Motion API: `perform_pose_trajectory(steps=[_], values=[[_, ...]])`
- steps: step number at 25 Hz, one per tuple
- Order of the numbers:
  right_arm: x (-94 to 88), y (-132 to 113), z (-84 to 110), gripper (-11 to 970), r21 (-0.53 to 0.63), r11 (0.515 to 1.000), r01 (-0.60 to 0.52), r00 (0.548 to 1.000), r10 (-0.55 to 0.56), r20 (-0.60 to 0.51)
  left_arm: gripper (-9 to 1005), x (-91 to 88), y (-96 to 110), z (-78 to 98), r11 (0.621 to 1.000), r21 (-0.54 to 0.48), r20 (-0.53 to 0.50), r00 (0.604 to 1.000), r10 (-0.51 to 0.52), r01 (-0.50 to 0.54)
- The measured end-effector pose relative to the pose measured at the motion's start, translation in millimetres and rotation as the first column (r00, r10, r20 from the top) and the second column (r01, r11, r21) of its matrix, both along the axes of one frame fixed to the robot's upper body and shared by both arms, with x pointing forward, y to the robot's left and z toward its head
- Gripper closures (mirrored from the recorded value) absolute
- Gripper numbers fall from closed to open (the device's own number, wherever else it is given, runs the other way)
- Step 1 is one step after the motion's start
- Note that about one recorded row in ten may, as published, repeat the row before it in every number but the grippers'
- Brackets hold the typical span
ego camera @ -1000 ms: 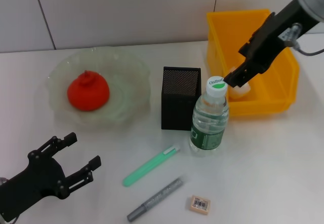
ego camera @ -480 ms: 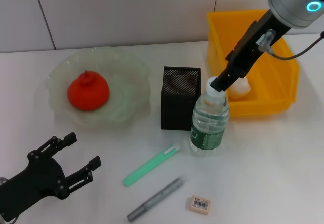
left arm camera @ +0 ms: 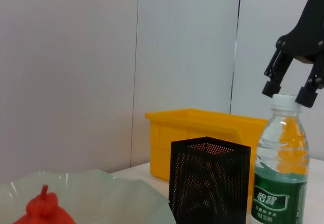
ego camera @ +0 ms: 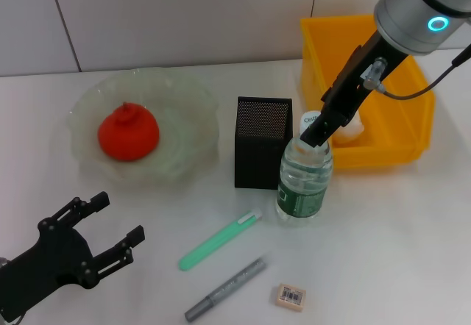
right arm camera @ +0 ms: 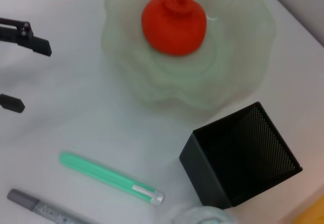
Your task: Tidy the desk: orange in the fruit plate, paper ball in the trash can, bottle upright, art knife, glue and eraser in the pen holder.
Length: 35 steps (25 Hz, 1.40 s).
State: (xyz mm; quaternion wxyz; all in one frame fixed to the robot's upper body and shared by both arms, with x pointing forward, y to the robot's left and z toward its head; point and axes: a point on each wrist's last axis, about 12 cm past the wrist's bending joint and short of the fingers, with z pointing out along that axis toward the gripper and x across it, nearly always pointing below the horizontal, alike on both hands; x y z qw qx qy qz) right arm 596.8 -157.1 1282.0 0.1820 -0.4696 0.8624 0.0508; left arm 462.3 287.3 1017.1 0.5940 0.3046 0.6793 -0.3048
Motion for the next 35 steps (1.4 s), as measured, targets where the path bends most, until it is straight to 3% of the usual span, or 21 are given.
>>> perform_pose_trajectory(steps=[17, 23, 33, 35], values=[[1.2, 6.8, -8.4, 254, -0.016, 1.000, -0.017, 0.999, 0.016, -0.027, 169, -0.6, 1.3, -0.2, 1.000, -0.001, -0.001, 1.000, 0.008, -0.008], [2.2, 9.5, -13.5, 390, -0.028, 0.999, -0.023, 0.999, 0.022, -0.041, 169, -0.9, 1.7, -0.4, 1.000, -0.004, -0.002, 1.000, 0.012, -0.012], [3.1, 11.9, -15.0, 401, -0.034, 0.999, -0.032, 0.999, 0.031, -0.034, 169, -1.1, 1.5, -0.6, 1.000, -0.005, -0.003, 1.000, 0.012, -0.012], [3.3, 12.0, -15.4, 444, -0.036, 0.999, -0.033, 0.999, 0.032, -0.034, 169, -1.1, 1.5, -0.6, 1.000, -0.005, -0.003, 1.000, 0.012, -0.012]])
